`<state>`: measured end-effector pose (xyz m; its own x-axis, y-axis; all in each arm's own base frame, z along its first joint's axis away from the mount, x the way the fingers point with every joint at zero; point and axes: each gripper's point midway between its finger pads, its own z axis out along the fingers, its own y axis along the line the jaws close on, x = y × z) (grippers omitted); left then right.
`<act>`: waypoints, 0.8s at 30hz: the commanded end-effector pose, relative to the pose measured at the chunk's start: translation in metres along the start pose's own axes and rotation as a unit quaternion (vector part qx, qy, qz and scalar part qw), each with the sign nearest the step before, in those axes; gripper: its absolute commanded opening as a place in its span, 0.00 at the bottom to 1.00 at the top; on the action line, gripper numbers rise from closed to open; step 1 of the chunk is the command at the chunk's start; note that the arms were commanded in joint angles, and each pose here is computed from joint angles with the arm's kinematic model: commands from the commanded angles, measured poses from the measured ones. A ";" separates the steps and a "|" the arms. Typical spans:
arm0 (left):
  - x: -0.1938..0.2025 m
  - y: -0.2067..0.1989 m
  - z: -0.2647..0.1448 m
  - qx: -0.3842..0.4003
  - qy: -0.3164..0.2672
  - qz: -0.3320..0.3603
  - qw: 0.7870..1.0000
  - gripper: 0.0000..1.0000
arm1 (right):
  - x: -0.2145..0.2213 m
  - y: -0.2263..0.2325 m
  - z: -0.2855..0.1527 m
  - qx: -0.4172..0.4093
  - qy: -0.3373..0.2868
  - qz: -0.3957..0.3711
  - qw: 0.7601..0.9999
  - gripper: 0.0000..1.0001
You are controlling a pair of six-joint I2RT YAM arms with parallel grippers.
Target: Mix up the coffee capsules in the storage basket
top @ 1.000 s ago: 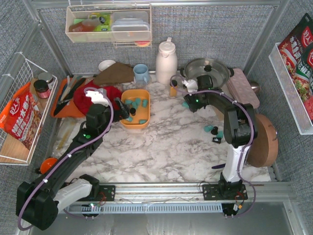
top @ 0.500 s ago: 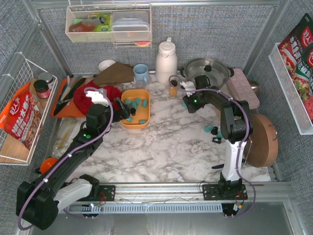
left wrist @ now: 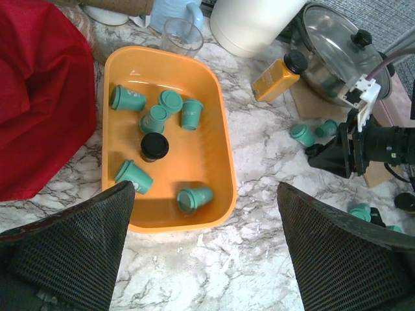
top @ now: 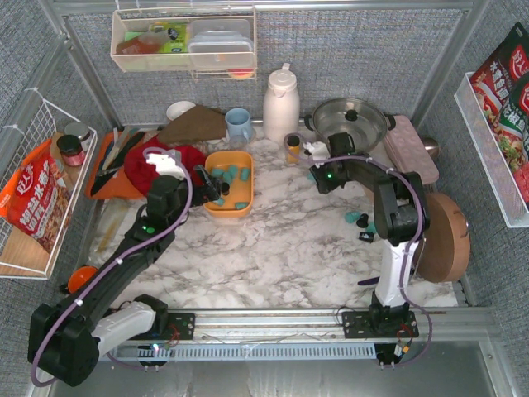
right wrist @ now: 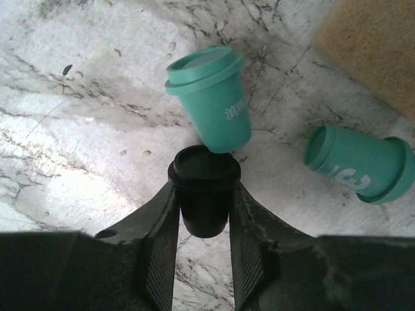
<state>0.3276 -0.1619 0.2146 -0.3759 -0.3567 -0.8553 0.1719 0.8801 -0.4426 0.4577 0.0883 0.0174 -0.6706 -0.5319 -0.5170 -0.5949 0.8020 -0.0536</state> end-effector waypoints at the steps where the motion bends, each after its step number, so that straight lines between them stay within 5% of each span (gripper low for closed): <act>1: -0.009 -0.006 -0.001 0.012 -0.017 -0.007 1.000 0.99 | -0.003 0.008 -0.004 -0.009 -0.015 -0.015 1.000 0.29; 15: -0.014 -0.020 -0.004 0.039 -0.018 -0.026 0.999 0.99 | -0.045 0.061 -0.076 -0.011 -0.173 -0.038 0.984 0.26; 24: -0.006 -0.051 0.003 0.098 0.019 -0.027 0.995 0.99 | -0.064 0.164 -0.141 -0.084 -0.331 -0.167 0.925 0.26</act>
<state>0.3254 -0.1854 0.2260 -0.4167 -0.3872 -0.8225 0.2392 0.8262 -0.5101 0.3565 0.1806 0.1286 -0.2594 -0.4718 -0.8427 -0.7563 0.6419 -0.1265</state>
